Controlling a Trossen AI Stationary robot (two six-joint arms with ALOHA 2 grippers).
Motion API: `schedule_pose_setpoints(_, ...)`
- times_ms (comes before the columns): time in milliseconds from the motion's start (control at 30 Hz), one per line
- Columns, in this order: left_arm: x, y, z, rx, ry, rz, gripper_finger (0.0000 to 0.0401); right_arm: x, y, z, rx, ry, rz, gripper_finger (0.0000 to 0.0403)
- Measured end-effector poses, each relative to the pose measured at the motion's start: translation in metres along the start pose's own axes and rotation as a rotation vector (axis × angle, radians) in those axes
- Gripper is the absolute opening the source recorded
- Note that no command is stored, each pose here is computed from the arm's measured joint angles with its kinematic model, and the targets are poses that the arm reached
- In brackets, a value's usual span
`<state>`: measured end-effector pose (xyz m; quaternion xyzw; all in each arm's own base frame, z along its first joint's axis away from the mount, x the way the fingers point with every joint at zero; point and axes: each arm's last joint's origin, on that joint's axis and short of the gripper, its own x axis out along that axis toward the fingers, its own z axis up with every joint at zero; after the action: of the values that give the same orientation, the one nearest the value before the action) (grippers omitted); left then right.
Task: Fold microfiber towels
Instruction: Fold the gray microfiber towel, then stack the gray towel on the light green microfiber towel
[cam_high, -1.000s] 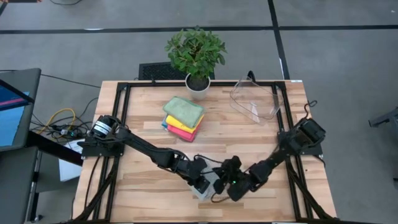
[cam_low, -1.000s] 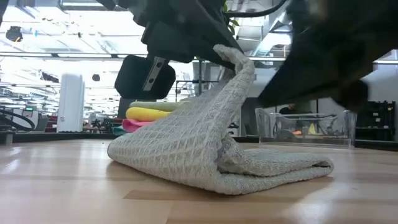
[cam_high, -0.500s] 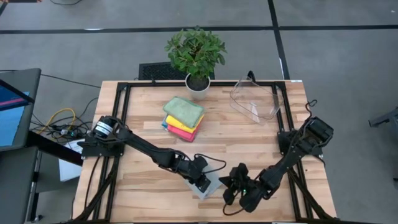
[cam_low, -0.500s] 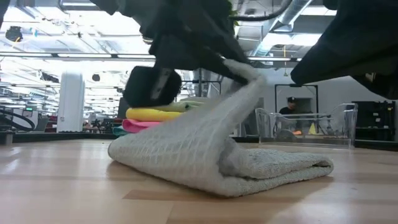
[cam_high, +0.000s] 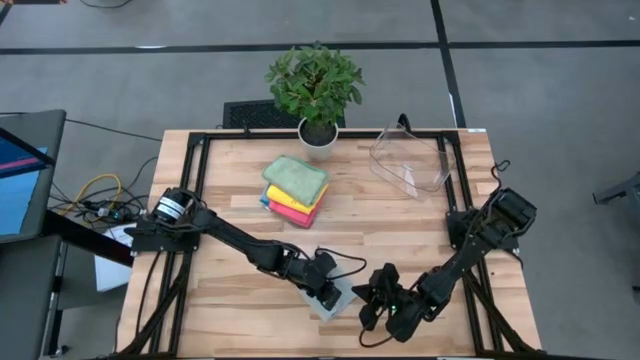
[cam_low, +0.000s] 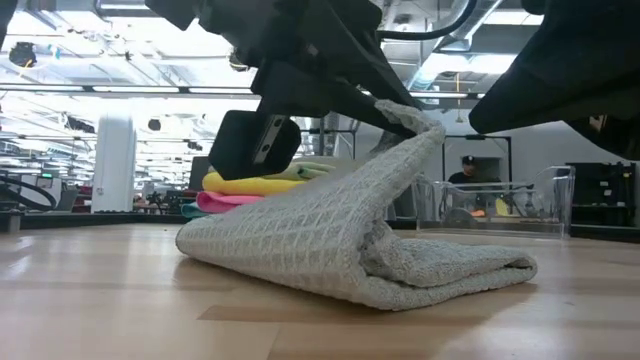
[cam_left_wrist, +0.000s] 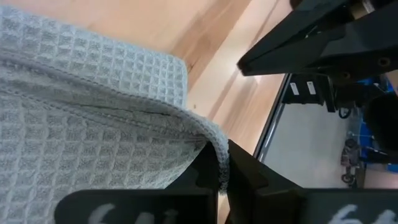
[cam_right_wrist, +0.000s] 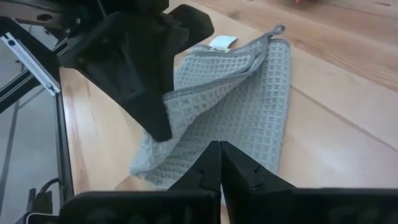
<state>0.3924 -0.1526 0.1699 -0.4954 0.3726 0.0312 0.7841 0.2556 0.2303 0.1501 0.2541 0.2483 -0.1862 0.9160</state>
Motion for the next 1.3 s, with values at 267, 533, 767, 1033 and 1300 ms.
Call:
schedule_pose_setpoints(267,0.0,0.0,0.001,0.0,-0.037,0.011,0.005,-0.002,0.001,-0.001,-0.004,0.003,0.005,0.0035)
schedule_pose_setpoints(533,0.0,-0.001,0.001,-0.002,-0.042,-0.003,0.0116,-0.002,0.001,-0.001,-0.006,0.003,0.006,0.0033)
schedule_pose_setpoints(767,0.0,-0.005,0.004,-0.011,-0.064,-0.043,0.0141,-0.001,0.001,-0.001,-0.011,0.003,0.007,0.0033)
schedule_pose_setpoints(1033,-0.029,-0.014,0.034,0.011,0.045,-0.146,0.0139,0.001,0.015,0.004,-0.082,-0.052,0.117,0.0031)
schedule_pose_setpoints(1300,-0.118,-0.031,0.043,0.134,-0.14,0.053,0.0123,0.039,0.013,-0.018,-0.078,-0.011,0.152,0.0027)
